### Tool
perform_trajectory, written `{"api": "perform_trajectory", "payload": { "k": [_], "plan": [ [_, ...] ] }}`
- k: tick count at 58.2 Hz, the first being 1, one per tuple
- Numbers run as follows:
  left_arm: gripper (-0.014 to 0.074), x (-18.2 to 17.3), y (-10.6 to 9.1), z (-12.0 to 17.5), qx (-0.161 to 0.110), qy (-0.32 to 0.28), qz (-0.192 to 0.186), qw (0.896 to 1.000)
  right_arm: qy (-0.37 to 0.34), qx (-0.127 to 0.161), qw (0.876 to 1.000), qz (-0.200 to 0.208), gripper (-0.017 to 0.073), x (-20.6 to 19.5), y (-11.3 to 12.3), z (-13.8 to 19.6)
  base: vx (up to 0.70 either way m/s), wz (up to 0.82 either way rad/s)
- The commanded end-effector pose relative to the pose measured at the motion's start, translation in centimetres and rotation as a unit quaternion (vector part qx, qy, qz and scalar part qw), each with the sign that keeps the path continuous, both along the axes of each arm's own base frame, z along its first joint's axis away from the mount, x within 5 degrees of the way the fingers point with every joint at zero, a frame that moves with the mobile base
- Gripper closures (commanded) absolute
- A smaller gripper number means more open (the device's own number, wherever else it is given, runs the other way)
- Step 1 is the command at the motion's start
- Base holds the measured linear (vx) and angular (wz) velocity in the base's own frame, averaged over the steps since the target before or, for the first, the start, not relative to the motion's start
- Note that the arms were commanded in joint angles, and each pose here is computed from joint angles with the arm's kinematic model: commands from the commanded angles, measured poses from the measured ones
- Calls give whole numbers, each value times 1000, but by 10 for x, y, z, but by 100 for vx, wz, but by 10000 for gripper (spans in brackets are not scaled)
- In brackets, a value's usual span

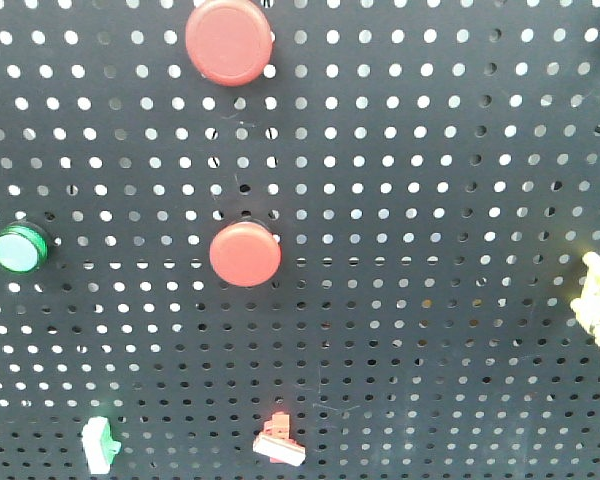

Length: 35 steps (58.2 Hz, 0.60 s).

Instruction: Rotate knob clockwise with right arm

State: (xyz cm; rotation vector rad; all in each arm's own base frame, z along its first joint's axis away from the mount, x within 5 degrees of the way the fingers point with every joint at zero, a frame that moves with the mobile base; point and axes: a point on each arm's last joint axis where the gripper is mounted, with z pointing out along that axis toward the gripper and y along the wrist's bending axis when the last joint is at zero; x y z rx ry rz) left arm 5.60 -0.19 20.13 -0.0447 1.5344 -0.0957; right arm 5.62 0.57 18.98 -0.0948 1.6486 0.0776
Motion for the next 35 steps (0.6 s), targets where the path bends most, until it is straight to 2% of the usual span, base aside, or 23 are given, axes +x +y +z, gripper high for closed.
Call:
{"api": "perform_trajectory", "payload": {
  "k": [1, 35],
  "plan": [
    [600, 0, 1, 3, -7, -34, 5, 999, -44, 5, 999, 2, 568, 0, 0, 7, 0, 0],
    [600, 0, 1, 3, -7, -34, 5, 999, -44, 5, 999, 2, 568, 0, 0, 7, 0, 0]
  ]
}}
